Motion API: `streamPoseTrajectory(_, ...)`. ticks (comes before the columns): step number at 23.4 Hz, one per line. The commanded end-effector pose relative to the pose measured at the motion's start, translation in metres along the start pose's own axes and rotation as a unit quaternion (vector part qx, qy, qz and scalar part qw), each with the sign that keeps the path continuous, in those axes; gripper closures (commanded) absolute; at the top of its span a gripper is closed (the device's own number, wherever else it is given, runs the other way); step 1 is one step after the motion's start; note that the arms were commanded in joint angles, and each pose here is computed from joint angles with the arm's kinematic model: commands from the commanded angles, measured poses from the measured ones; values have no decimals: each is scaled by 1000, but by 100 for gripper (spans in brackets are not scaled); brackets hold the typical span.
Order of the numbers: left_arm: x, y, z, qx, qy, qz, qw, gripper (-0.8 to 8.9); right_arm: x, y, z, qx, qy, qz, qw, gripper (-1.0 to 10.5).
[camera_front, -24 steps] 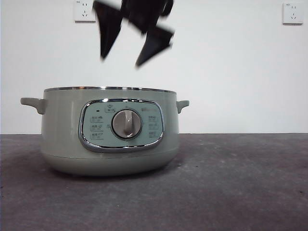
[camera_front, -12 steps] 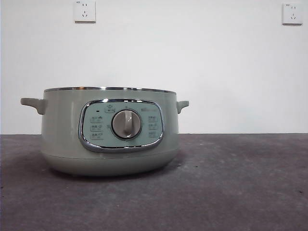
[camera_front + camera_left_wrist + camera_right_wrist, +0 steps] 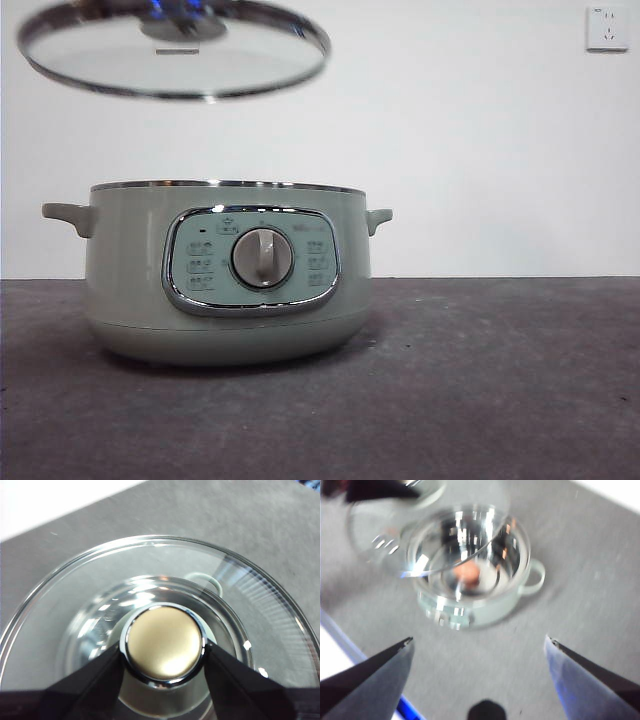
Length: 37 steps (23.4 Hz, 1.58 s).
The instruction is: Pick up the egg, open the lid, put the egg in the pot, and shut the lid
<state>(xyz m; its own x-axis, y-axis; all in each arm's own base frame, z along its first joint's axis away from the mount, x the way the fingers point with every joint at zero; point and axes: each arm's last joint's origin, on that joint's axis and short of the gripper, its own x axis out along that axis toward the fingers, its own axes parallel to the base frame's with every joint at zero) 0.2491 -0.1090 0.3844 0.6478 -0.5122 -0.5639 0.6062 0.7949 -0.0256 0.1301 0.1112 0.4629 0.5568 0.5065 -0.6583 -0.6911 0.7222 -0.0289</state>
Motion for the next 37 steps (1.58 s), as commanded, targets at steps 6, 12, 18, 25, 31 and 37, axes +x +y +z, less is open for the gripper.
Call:
streamPoseTrajectory(6,61,5,2,9,12,-16,1000,820,3,3,-67,44,6,-21,999,508)
streamPoseTrajectory(12,86,9,-5,6,36,-19,999,820,-8,3,-94,60,-7,-53,997,508)
streamPoseTrajectory(18,98,11,-11,0,62,-20,998,820,-15,3,-97,61,-21,-63,996,509)
streamPoseTrajectory(25,104,12,-17,-3,84,-11,996,820,-15,3,-97,61,-21,-65,996,509)
streamPoseTrajectory(31,111,13,-32,-6,108,1,994,820,-15,3,-98,61,-20,-65,996,509)
streamPoseTrajectory(37,115,14,-43,-1,128,19,992,820,-15,3,-98,61,-21,-65,996,509)
